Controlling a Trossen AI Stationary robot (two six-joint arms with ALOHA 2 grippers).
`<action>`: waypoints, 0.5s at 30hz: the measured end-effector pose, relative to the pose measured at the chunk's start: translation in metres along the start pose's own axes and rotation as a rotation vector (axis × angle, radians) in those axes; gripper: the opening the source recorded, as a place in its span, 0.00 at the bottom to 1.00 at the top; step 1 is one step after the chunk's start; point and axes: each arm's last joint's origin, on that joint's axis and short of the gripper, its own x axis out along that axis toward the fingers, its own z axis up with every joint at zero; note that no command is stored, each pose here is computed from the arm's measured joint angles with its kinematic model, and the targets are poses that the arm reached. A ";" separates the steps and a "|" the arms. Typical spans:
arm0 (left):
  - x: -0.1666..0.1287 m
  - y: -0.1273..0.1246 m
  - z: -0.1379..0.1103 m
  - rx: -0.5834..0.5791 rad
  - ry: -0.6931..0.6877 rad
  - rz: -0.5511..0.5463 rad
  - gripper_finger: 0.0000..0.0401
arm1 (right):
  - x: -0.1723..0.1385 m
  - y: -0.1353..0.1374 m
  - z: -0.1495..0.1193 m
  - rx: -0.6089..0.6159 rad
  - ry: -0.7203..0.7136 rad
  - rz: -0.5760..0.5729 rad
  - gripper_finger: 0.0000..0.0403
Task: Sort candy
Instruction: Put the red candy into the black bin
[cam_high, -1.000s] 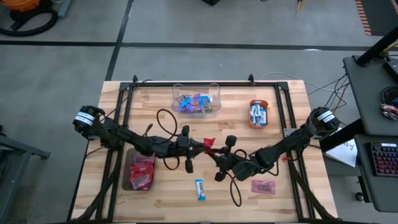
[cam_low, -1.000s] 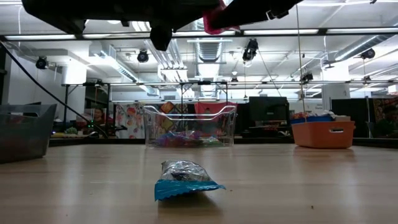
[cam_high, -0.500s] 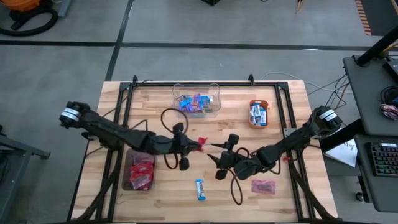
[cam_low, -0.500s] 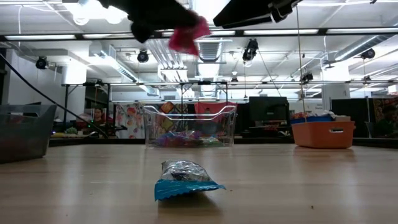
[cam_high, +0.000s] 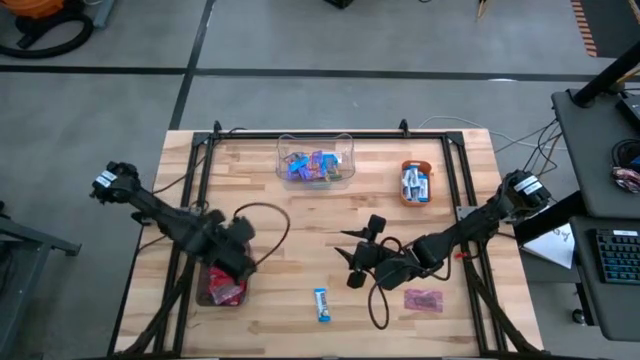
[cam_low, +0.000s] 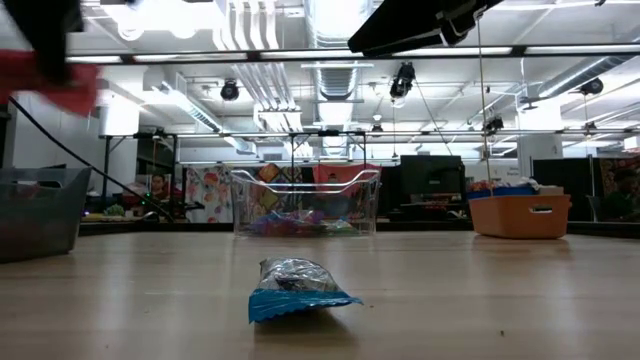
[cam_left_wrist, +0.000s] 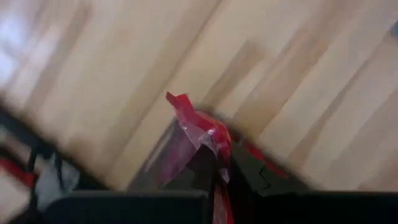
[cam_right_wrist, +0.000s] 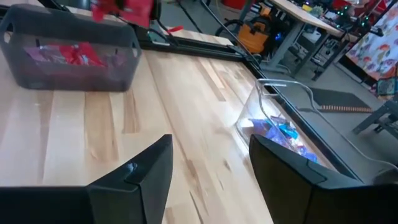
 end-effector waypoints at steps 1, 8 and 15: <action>0.002 0.000 -0.006 -0.007 0.028 0.015 0.01 | 0.000 0.000 -0.001 0.001 0.004 -0.001 0.51; 0.035 0.003 -0.034 -0.169 0.217 0.097 0.01 | 0.000 0.000 0.000 0.001 0.004 0.000 0.51; 0.060 0.009 -0.046 -0.243 0.285 0.158 0.05 | 0.000 0.000 -0.001 0.009 0.004 0.003 0.51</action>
